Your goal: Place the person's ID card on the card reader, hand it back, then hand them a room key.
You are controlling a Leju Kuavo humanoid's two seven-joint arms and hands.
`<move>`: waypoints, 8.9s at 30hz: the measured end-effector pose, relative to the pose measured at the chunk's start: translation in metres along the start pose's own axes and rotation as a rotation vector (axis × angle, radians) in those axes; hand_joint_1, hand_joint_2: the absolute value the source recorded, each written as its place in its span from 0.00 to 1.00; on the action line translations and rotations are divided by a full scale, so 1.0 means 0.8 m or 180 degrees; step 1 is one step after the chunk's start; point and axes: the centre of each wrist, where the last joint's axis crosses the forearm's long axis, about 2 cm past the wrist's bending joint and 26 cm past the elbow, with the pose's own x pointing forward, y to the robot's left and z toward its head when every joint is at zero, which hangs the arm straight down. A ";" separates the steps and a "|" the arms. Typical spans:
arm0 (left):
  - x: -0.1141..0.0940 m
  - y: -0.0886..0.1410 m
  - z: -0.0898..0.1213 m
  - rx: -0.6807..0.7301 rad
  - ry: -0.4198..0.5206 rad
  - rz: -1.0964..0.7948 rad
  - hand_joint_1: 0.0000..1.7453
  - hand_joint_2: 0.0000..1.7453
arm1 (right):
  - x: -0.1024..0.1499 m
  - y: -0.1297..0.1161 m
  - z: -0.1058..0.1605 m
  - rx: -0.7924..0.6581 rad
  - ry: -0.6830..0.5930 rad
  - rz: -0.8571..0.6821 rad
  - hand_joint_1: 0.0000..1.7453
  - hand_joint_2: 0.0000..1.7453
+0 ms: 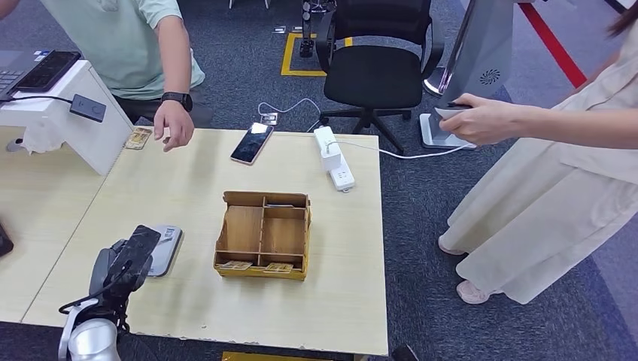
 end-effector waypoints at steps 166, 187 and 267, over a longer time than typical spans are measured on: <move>0.016 -0.011 0.054 0.1107 -0.1486 -0.1966 0.00 1.00 | -0.016 0.020 0.016 -0.0025 0.0097 -0.0118 0.00 0.00; 0.000 -0.043 0.071 0.0700 -0.1682 -0.2598 0.00 1.00 | -0.018 0.020 0.016 -0.0056 0.0133 -0.0158 0.00 0.00; -0.005 -0.121 0.052 -0.0679 -0.2185 -0.3003 0.00 1.00 | 0.005 0.018 0.010 -0.0011 -0.0047 -0.0040 0.00 0.00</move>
